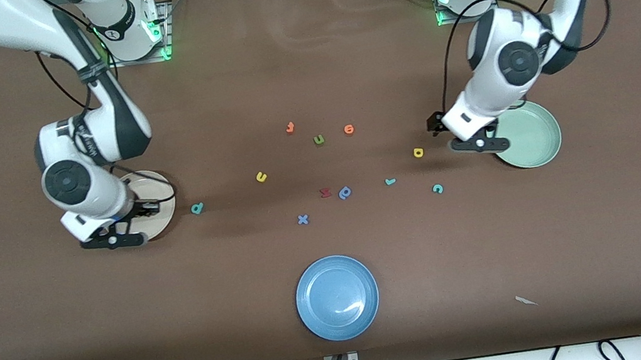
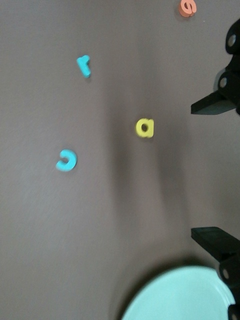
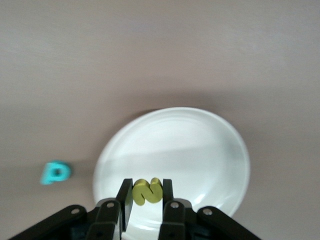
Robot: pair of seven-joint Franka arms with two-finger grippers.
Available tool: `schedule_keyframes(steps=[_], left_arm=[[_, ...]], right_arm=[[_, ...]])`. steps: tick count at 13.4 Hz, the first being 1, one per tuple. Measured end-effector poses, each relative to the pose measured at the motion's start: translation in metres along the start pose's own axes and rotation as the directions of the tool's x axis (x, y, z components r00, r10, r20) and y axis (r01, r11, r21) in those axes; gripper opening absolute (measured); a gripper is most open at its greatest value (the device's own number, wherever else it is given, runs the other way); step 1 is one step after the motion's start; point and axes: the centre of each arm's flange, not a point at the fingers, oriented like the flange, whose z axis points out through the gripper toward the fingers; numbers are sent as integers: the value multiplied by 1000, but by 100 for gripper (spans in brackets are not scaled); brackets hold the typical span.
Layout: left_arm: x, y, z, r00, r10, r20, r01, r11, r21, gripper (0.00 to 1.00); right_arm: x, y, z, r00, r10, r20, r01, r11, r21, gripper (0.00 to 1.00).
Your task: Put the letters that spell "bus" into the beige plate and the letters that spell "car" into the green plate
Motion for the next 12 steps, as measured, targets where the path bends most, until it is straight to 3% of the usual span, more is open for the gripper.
schedule_keyframes(steps=[4, 8, 12], left_arm=[[-1, 32, 42, 1000, -5, 6, 5, 1000, 10, 99], [0, 41, 87, 1000, 1, 13, -1, 1000, 17, 99], [9, 36, 88, 1000, -12, -8, 12, 1000, 17, 99]], right_arm=[[4, 38, 59, 995, -34, 93, 35, 999, -9, 28], [4, 42, 76, 992, -44, 116, 46, 999, -8, 32], [12, 26, 47, 997, -44, 62, 44, 999, 11, 75]])
